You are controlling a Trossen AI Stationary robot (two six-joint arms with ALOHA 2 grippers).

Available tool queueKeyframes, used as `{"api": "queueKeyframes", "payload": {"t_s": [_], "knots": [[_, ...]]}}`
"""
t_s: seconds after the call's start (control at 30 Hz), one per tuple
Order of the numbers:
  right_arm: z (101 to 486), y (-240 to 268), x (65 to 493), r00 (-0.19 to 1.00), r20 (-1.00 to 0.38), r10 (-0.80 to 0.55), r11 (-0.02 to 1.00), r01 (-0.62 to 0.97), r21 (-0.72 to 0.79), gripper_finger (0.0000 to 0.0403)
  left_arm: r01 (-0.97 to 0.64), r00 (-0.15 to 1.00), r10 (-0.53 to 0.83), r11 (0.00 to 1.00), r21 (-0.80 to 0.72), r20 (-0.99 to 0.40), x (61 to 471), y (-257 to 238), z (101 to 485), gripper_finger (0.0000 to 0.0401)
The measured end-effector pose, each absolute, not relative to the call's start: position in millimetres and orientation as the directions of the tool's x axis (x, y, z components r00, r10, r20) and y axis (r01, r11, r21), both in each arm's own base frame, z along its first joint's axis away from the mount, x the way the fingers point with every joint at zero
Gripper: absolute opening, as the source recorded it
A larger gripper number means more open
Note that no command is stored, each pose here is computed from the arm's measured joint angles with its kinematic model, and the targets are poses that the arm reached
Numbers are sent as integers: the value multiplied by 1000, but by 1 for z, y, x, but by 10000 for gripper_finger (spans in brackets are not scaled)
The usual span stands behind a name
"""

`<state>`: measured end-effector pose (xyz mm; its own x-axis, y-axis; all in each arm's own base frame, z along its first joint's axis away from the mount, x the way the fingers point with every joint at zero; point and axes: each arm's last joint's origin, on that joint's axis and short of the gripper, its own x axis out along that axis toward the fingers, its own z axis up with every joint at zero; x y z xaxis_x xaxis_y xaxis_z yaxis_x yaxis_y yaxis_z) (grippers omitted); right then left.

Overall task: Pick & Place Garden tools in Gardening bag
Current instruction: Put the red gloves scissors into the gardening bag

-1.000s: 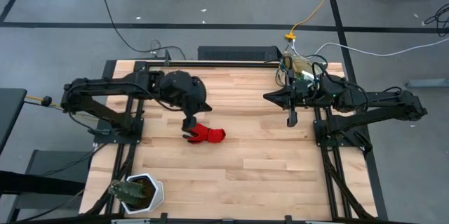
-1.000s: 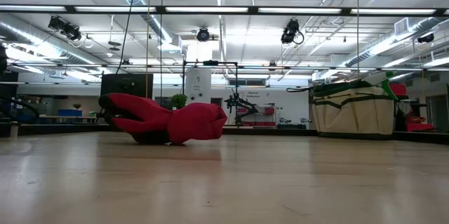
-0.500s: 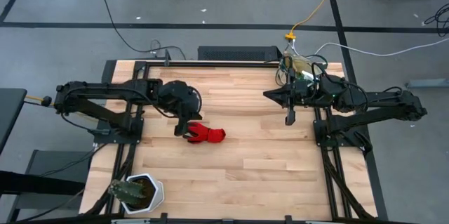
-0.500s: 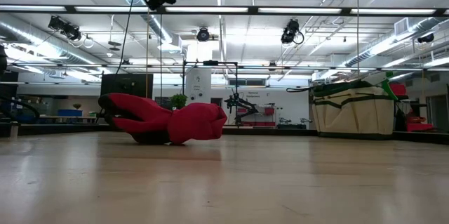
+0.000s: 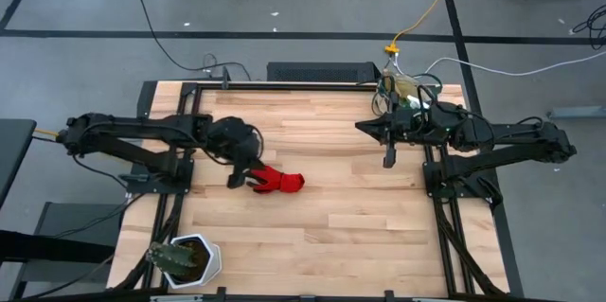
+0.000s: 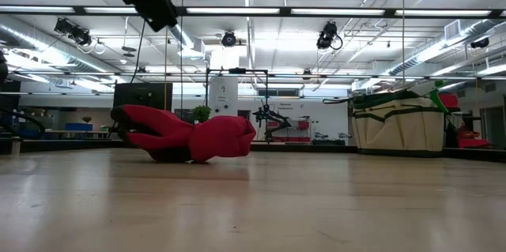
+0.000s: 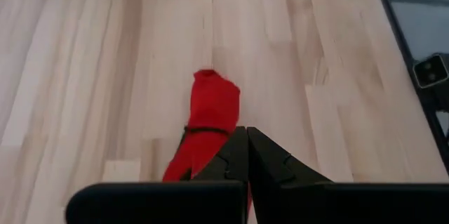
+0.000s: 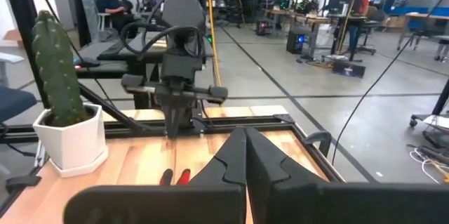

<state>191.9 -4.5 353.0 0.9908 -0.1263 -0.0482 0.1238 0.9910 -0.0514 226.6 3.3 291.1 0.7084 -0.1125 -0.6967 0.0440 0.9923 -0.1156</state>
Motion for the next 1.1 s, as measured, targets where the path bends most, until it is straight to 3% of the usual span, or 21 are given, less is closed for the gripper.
{"api": "queueKeyframes", "payload": {"t_s": [0.53, 1.1], "knots": [[347, -5, 197, 987, -93, -129, 988, 119, -101, 0, 23, 741, -101, 992, -125, -663, 163, 1, 285, 2], [347, -5, 197, 987, -95, -129, 988, 119, -98, 0, 4, 748, -83, 993, -121, -659, 159, 2, 282, 2]]}}
